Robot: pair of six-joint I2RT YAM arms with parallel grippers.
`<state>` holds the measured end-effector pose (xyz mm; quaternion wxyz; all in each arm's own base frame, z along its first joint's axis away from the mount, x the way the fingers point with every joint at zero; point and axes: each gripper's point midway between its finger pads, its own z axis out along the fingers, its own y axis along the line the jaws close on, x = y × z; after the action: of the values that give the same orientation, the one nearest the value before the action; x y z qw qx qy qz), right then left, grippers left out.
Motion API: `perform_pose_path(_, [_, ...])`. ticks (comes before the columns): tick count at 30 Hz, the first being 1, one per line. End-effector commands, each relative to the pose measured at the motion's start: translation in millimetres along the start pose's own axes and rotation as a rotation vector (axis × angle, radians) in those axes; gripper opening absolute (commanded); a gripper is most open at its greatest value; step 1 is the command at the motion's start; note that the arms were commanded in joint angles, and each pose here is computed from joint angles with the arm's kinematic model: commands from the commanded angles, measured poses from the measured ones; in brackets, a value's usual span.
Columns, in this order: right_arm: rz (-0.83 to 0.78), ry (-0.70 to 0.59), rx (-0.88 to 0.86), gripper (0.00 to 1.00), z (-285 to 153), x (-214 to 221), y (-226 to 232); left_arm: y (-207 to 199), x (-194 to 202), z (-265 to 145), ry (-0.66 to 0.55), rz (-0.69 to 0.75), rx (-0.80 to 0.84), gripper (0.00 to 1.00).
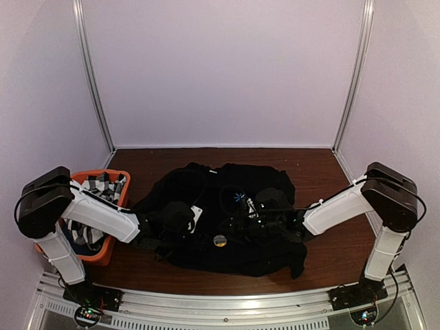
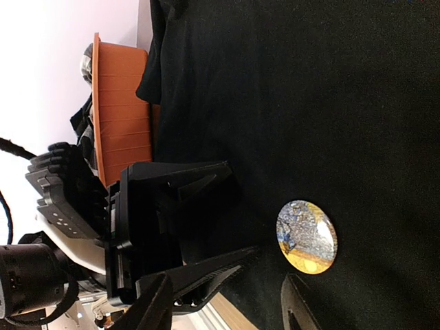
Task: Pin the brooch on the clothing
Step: Pick up the brooch from the flattened clothing.
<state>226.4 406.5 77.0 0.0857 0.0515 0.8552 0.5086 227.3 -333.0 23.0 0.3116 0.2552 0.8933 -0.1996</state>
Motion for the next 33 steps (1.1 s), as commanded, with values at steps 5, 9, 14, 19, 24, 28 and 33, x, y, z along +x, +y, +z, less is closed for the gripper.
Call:
perform_pose_path(5, [0.035,0.008,0.009,0.55,3,6,-7,-3,-17,-5,-0.071,-0.027,0.013,0.74])
perform_pose_path(9, [0.030,0.006,0.050,0.55,2,6,-15,-6,-24,-13,-0.104,-0.028,0.034,0.74])
perform_pose_path(14, [0.002,-0.008,0.088,0.55,1,3,-19,-9,-32,-28,-0.147,-0.025,0.061,0.74])
perform_pose_path(19, [-0.055,0.003,0.129,0.55,8,-2,-18,-24,-30,-24,-0.116,0.003,0.130,0.74])
perform_pose_path(24, [-0.077,0.007,0.154,0.55,15,-9,-21,-22,-13,-3,-0.029,-0.007,0.099,0.74])
perform_pose_path(28, [-0.081,-0.010,0.184,0.55,12,-16,-30,-19,0,9,0.013,-0.025,0.088,0.73])
perform_pose_path(33, [-0.099,-0.011,0.217,0.55,11,-20,-39,-18,5,17,0.039,-0.025,0.077,0.73])
